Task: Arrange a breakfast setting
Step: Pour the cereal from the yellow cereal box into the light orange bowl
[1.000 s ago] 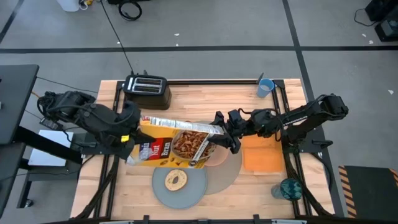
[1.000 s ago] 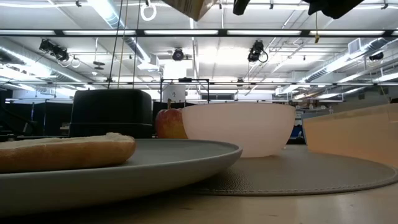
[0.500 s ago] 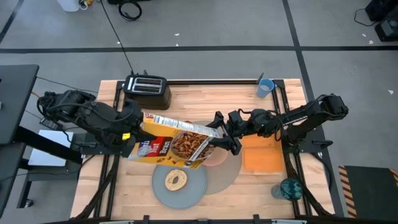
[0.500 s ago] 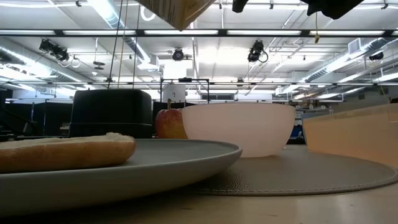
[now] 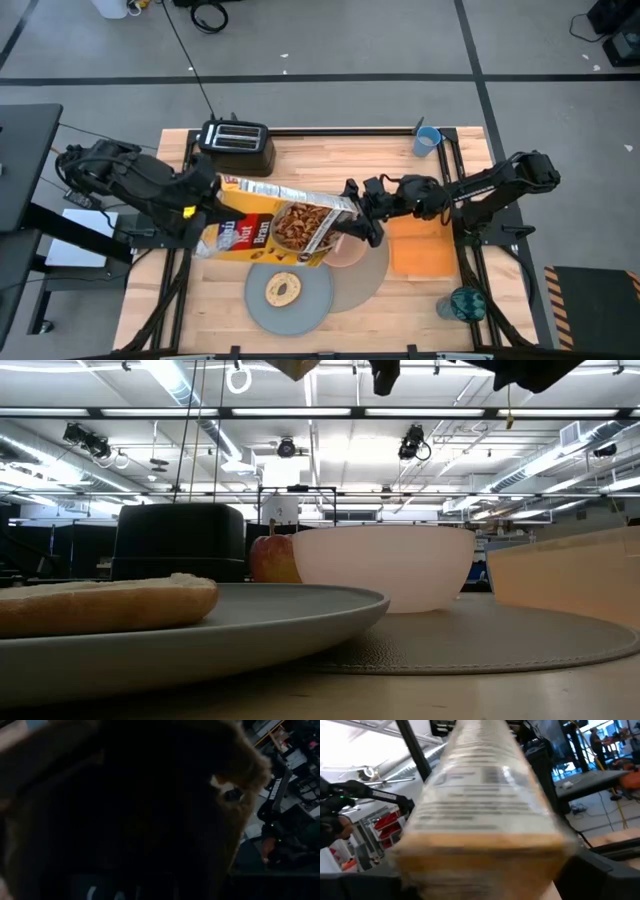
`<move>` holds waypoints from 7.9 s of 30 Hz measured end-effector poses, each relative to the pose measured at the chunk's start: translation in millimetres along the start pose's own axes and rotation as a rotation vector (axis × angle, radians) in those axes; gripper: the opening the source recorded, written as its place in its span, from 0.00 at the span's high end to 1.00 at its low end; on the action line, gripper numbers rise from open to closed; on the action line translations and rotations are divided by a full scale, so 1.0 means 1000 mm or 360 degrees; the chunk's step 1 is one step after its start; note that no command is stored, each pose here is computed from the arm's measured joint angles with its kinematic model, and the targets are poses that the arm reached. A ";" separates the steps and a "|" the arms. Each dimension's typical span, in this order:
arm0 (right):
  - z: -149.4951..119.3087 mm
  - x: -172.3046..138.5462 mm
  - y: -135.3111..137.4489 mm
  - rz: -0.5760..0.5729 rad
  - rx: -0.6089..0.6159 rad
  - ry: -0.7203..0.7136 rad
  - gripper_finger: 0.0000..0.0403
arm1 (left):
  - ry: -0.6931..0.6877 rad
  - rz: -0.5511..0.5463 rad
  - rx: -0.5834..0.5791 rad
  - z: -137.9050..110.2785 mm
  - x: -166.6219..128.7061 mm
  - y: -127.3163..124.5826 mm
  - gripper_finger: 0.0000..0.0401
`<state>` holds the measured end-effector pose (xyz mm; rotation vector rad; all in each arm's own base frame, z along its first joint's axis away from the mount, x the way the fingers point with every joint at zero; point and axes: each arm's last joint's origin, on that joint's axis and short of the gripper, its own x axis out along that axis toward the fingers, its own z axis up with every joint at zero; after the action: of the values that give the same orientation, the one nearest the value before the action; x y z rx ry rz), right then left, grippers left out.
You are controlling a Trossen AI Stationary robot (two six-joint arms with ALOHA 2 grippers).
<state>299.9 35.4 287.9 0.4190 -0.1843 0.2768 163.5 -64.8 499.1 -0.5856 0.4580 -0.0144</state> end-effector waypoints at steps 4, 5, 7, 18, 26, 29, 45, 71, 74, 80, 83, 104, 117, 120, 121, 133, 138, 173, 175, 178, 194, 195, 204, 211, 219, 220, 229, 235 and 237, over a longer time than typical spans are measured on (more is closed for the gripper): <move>0.003 0.000 -0.002 -0.0003 0.0050 -0.0026 0.19 | -0.0007 0.0003 0.0034 0.000 -0.001 0.000 0.99; 0.003 0.000 -0.003 0.0005 0.0075 -0.0023 0.20 | -0.0015 0.0005 0.0051 0.000 -0.001 0.000 0.99; 0.004 -0.001 -0.003 0.0034 0.0117 -0.0019 0.22 | -0.0038 0.0006 0.0075 0.001 -0.001 0.000 0.99; 0.008 -0.001 -0.004 -0.0034 0.0217 -0.0124 0.41 | -0.0085 0.0045 0.0113 0.004 -0.001 0.002 0.99; 0.011 -0.001 -0.003 -0.0034 0.0128 -0.0182 0.55 | -0.0144 0.0056 0.0163 0.007 -0.001 0.001 0.99; 0.012 -0.001 -0.003 -0.0023 0.0091 -0.0196 0.60 | -0.0149 0.0057 0.0162 0.007 -0.001 0.001 0.99; 0.013 -0.002 -0.003 -0.0020 0.0040 -0.0212 0.62 | -0.0181 0.0038 0.0069 0.009 -0.001 -0.001 0.81; 0.036 -0.027 0.010 0.0151 -0.0031 -0.0314 0.62 | -0.0450 -0.0322 0.0116 0.014 -0.064 -0.003 0.53; 0.037 -0.047 0.013 0.0135 -0.0030 -0.0326 0.62 | -0.0479 -0.0262 0.0174 0.014 -0.066 -0.001 0.53; 0.038 -0.091 0.015 0.0078 0.0048 -0.0285 0.62 | -0.0460 -0.0025 0.0263 0.008 -0.064 0.007 0.53; 0.042 -0.106 0.017 0.0024 0.0052 -0.0233 0.62 | -0.0454 0.0140 0.0287 0.005 -0.061 0.012 0.53; 0.069 -0.172 0.022 0.0013 -0.0301 -0.0081 0.62 | -0.0608 0.0610 -0.0163 -0.032 0.004 0.028 0.53; 0.064 -0.205 0.020 -0.0119 -0.0271 0.0102 0.62 | -0.0543 0.0698 -0.0266 -0.065 0.042 0.043 0.53; 0.062 -0.208 0.021 -0.0130 -0.0229 0.0178 0.62 | -0.0502 0.0672 -0.0284 -0.067 0.045 0.043 0.53; 0.063 -0.209 0.022 -0.0140 -0.0232 0.0201 0.62 | -0.0502 0.0663 -0.0290 -0.068 0.046 0.043 0.53; 0.083 -0.228 0.046 -0.0326 -0.0339 0.0540 0.62 | -0.0415 0.0691 -0.0252 -0.075 0.068 0.039 0.53; 0.086 -0.237 0.055 -0.0382 -0.0373 0.0726 0.62 | -0.0421 0.0675 -0.0264 -0.075 0.073 0.036 0.53; 0.142 -0.136 0.040 -0.0111 -0.0797 0.1475 0.62 | -0.0364 0.0831 -0.0217 -0.070 0.092 0.050 0.53; 0.143 -0.131 0.040 -0.0095 -0.0811 0.1487 0.62 | -0.0369 0.0850 -0.0211 -0.068 0.092 0.052 0.53; 0.143 -0.125 0.040 -0.0093 -0.0841 0.1526 0.62 | -0.0364 0.0868 -0.0172 -0.066 0.092 0.054 0.53; 0.143 -0.102 0.043 -0.0059 -0.0936 0.1631 0.62 | -0.0366 0.0884 -0.0159 -0.065 0.093 0.056 0.53; 0.142 -0.102 0.043 -0.0051 -0.0928 0.1639 0.62 | -0.0367 0.0884 -0.0162 -0.065 0.093 0.056 0.53; 0.141 -0.102 0.043 -0.0133 -0.0868 0.1649 0.62 | -0.0314 0.0843 -0.0172 -0.066 0.093 0.055 0.53; 0.142 -0.099 0.047 -0.0077 -0.0855 0.1614 0.62 | -0.0304 0.0852 -0.0163 -0.066 0.093 0.056 0.53; 0.152 -0.098 0.053 -0.0066 -0.0867 0.1581 0.62 | -0.0304 0.0851 -0.0164 -0.066 0.093 0.056 0.53; 0.152 -0.098 0.054 -0.0067 -0.0868 0.1581 0.62 | -0.0304 0.0851 -0.0164 -0.066 0.093 0.056 0.53; 0.150 -0.099 0.056 -0.0057 -0.0833 0.1619 0.62 | -0.0306 0.0851 -0.0169 -0.066 0.093 0.056 0.53; 0.149 -0.099 0.056 -0.0063 -0.0820 0.1625 0.62 | -0.0307 0.0850 -0.0171 -0.066 0.093 0.056 0.53; 0.150 -0.098 0.056 -0.0091 -0.0836 0.1611 0.62 | -0.0308 0.0850 -0.0175 -0.066 0.093 0.056 0.53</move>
<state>172.1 -1.0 420.6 -0.2650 0.7364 0.3412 213.2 -66.5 382.1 -0.5511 0.4165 0.5749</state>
